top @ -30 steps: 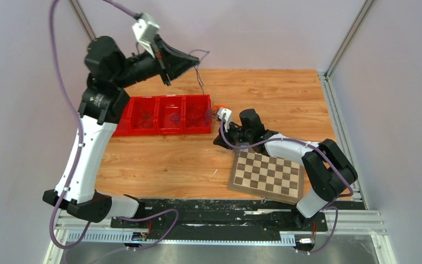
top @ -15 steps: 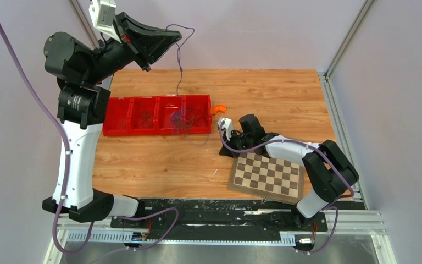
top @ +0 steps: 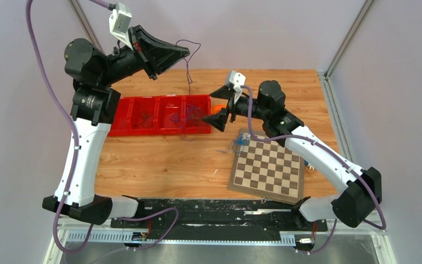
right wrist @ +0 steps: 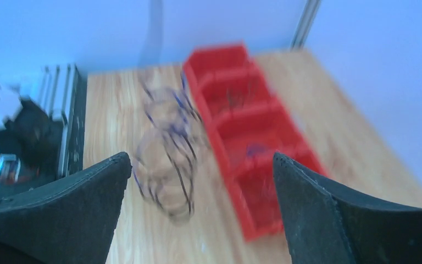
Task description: Untangle the cables
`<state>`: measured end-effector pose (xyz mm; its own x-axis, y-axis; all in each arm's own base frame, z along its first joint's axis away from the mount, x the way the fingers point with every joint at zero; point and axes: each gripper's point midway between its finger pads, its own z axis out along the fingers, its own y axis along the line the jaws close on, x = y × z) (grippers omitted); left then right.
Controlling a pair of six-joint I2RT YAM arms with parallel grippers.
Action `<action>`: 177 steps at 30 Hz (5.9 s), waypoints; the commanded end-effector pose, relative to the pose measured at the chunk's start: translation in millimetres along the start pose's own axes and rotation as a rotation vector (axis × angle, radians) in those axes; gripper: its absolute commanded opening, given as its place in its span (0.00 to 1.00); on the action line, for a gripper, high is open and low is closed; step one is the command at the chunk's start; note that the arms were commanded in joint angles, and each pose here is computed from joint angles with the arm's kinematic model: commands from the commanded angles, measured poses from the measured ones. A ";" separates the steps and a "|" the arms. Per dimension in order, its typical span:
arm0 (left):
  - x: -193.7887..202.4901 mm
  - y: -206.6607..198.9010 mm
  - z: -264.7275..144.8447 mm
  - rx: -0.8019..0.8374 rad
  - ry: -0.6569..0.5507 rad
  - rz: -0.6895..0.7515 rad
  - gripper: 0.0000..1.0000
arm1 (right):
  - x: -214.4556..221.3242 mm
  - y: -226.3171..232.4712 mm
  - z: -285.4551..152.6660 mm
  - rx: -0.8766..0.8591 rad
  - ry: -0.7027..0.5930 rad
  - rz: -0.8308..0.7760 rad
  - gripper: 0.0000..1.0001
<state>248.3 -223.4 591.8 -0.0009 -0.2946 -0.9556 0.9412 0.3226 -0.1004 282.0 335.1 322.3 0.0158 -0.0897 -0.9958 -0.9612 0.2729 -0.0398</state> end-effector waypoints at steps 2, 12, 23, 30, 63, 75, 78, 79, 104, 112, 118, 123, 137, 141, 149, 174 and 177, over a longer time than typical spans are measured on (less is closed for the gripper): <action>-2.0 -15.3 0.5 0.074 -0.015 -0.025 0.00 | -80.2 14.8 26.0 -0.048 -0.221 -0.057 1.00; -11.9 -20.3 6.6 0.097 -0.041 -0.027 0.00 | -62.5 9.5 80.7 -0.114 -0.260 0.009 0.52; -100.6 -36.0 -1.7 0.055 -0.215 0.110 0.00 | 127.0 32.8 54.6 -0.123 0.146 0.112 0.12; -108.2 -24.7 -3.5 0.014 -0.248 0.116 0.00 | 203.9 43.0 3.0 -0.080 0.333 0.133 0.14; 177.5 42.6 -190.7 -0.615 0.651 0.170 0.00 | 128.9 50.8 -40.3 -0.173 0.309 0.142 0.00; 301.8 0.0 -195.4 -0.189 0.759 -0.021 0.80 | 89.3 75.6 -27.6 -0.321 0.292 0.024 0.00; 262.0 2.4 -149.0 -0.082 0.561 -0.008 0.90 | 86.7 80.4 -21.7 -0.337 0.298 0.019 0.00; 260.5 2.3 -139.4 -0.067 0.543 -0.101 0.93 | 86.7 81.3 -19.8 -0.339 0.303 0.020 0.00; 280.0 3.5 -65.4 0.170 0.489 -0.234 0.10 | 90.5 77.7 -0.3 -0.326 0.338 -0.033 0.00; 157.0 -10.2 -52.5 0.155 0.281 -0.107 0.00 | 159.8 40.1 -27.4 -0.222 0.469 0.063 0.00; 101.3 -4.3 -57.1 0.094 0.189 -0.121 0.00 | 200.6 15.6 -47.1 -0.165 0.543 0.152 0.02; 104.3 15.9 -70.0 0.008 0.206 -0.169 0.00 | 216.7 11.2 -53.0 -0.157 0.579 0.159 0.00; 374.9 40.9 -216.5 -0.088 0.986 -0.146 0.00 | 217.0 -13.5 -49.0 -0.099 0.602 0.188 0.03; 414.9 48.8 -229.1 -0.096 1.064 -0.088 0.36 | 218.3 -14.5 -46.7 -0.106 0.607 0.198 0.03; 435.6 57.2 -233.4 -0.094 1.081 -0.008 1.00 | 218.8 -13.9 -45.6 -0.111 0.616 0.224 0.04; 503.1 87.5 -232.7 -0.116 1.382 0.287 0.05 | 221.2 -19.2 -48.9 -0.091 0.623 0.235 0.04; 467.6 72.6 -219.0 -0.098 1.294 0.213 0.00 | 217.7 -21.7 -47.8 -0.088 0.616 0.230 0.04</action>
<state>239.8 -134.7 25.4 -0.2229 0.8733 -0.4333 0.9441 0.3041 0.1272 280.0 257.4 93.2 -0.3616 -0.6017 -0.7121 -0.9302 0.2838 0.2326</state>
